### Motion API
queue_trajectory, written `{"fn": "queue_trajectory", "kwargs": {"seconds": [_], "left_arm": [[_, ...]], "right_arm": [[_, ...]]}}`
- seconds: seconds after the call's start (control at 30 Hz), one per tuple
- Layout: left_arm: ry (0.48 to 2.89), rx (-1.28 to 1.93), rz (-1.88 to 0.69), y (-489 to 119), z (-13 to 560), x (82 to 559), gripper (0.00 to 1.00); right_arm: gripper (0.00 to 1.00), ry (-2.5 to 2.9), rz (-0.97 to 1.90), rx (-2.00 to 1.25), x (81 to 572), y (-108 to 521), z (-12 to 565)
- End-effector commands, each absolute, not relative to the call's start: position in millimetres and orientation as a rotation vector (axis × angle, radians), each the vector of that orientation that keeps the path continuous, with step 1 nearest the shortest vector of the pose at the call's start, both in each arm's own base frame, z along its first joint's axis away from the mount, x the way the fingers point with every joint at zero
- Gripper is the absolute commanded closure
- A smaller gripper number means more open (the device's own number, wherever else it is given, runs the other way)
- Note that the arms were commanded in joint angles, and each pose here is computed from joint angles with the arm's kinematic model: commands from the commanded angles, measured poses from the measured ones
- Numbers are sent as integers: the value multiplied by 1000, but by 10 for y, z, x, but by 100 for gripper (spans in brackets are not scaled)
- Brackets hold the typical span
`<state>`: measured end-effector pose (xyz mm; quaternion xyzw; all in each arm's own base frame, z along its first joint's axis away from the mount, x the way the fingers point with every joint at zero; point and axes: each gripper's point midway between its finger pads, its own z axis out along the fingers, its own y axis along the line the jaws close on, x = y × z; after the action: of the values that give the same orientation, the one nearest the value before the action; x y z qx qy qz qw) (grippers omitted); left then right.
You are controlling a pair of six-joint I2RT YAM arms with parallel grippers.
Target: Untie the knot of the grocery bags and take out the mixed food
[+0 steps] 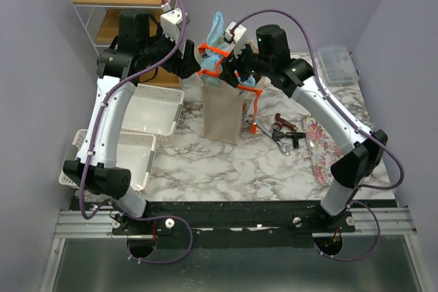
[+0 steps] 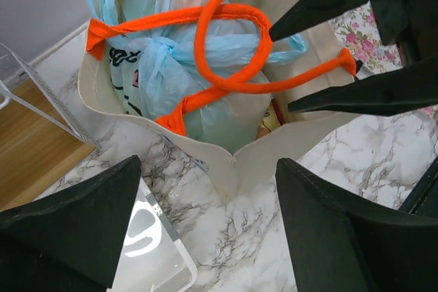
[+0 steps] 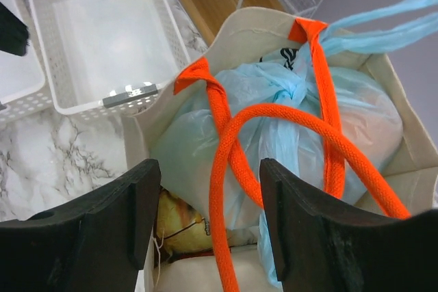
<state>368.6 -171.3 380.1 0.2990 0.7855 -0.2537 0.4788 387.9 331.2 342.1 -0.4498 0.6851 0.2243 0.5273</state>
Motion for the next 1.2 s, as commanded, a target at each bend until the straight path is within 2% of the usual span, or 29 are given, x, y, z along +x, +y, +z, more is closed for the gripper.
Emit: {"fn": "queue_trajectory", "kwargs": {"seconds": [0.0, 0.17, 0.63, 0.73, 0.93, 1.07, 1.17], "left_arm": [[1915, 641, -614, -1700, 3963, 3818, 20], [1943, 618, -609, -1657, 3825, 3781, 20], [1925, 583, -562, -1508, 3923, 3593, 19], [1933, 591, -557, -1499, 3861, 3579, 19], [1886, 666, -576, -1562, 3853, 3552, 20], [1803, 772, -563, -1672, 3889, 3577, 22], [1733, 871, -540, -1823, 3910, 3596, 22]], "right_arm": [[34, 1703, 500, -923, 4142, 3310, 3385], [39, 1712, 588, -864, 4176, 3445, 3346], [49, 1797, 510, -814, 4515, 3502, 2841], [61, 1774, 547, -815, 4473, 3537, 2941], [88, 1661, 580, -775, 4275, 3435, 3553], [98, 1644, 495, -709, 4161, 3131, 3746], [98, 1675, 411, -627, 4088, 2808, 3729]]}}
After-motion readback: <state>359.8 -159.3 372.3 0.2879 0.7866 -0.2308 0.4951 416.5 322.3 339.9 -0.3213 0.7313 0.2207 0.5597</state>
